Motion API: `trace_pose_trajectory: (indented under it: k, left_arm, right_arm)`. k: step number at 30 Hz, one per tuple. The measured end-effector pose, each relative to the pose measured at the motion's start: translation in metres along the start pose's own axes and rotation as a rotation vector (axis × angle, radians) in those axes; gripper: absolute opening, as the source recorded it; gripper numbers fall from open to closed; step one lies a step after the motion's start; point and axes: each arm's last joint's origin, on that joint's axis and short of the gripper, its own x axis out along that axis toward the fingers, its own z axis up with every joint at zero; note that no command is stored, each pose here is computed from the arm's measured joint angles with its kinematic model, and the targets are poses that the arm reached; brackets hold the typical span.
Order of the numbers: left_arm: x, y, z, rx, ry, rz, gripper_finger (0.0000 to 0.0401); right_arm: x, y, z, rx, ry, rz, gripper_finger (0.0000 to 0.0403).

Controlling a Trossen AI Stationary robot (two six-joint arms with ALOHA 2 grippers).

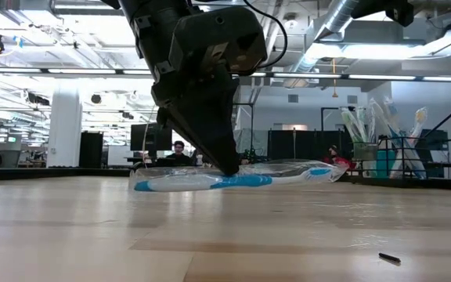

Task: Pick & Place toothbrushing station
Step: Put the blue tooth into the right section of wire organizer

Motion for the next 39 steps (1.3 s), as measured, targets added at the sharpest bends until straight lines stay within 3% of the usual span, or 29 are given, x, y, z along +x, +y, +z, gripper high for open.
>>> trace_pose_trajectory:
  k: [12,25,39]
  left_arm:
    - [-0.005,-0.001,0.003,-0.017,-0.021,-0.014,0.0000]
    - [-0.043,0.015,0.039,-0.133,-0.243,-0.014,0.0000]
    - [-0.092,0.025,0.069,-0.226,-0.504,-0.091,0.0000]
  right_arm:
    - [0.000,0.000,0.000,0.000,0.000,0.000,0.0001]
    - [0.000,0.000,0.000,0.000,-0.001,0.001,0.0001]
    - [0.000,0.000,0.000,0.001,-0.003,0.002,0.0001]
